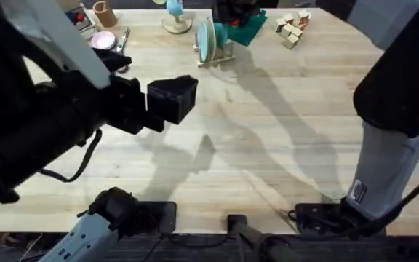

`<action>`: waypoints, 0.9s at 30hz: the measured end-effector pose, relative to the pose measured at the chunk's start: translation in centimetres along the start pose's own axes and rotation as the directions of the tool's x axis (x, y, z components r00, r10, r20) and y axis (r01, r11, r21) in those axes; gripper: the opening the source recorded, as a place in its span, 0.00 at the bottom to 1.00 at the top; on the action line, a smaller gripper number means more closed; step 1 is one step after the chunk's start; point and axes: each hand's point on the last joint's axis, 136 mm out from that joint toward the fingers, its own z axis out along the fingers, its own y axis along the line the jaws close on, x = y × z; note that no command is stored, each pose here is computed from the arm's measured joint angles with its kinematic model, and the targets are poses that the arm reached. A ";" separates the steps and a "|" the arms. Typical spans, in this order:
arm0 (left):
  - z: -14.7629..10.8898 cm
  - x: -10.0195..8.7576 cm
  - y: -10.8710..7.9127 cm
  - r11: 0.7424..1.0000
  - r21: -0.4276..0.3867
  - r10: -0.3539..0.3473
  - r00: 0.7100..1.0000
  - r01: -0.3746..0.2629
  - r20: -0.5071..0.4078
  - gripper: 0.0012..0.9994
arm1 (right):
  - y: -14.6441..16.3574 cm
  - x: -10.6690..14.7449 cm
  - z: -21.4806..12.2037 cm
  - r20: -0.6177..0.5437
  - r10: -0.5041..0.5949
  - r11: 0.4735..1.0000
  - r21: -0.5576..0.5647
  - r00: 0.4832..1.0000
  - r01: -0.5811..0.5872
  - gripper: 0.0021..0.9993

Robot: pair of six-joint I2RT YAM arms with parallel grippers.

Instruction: Pick up the plates from the table one by one and place each into a slot on the dish rack.

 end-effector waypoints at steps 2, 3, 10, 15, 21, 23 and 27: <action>0.0 0.0 0.0 1.000 0.000 0.000 1.000 0.000 0.000 0.99 | 0.0 0.0 0.0 0.000 0.000 1.000 0.000 1.000 0.000 0.08; 0.0 0.0 0.0 1.000 0.000 0.000 1.000 0.000 0.000 0.99 | 0.0 0.0 0.0 0.000 0.000 1.000 0.000 1.000 0.000 0.09; 0.0 0.0 0.0 1.000 0.000 0.000 1.000 0.000 0.000 0.99 | 0.1 0.0 0.0 0.000 0.001 1.000 -0.001 1.000 -0.001 0.20; 0.0 0.0 0.0 1.000 0.000 0.000 1.000 0.000 0.000 0.99 | 0.1 0.0 0.0 0.000 0.000 1.000 -0.002 1.000 0.000 0.25; 0.0 0.0 0.0 1.000 0.000 0.000 1.000 0.000 0.000 0.99 | 0.1 0.2 0.0 -0.006 -0.004 1.000 0.000 1.000 0.004 0.35; 0.0 0.0 0.0 1.000 0.000 0.000 1.000 0.000 0.000 0.99 | 0.0 0.3 -0.1 -0.013 -0.011 1.000 0.002 1.000 0.011 0.37; 0.0 0.0 0.0 1.000 0.000 0.000 1.000 0.000 0.000 0.99 | -0.2 0.4 -1.9 -0.024 -0.032 0.999 0.004 0.999 0.032 0.43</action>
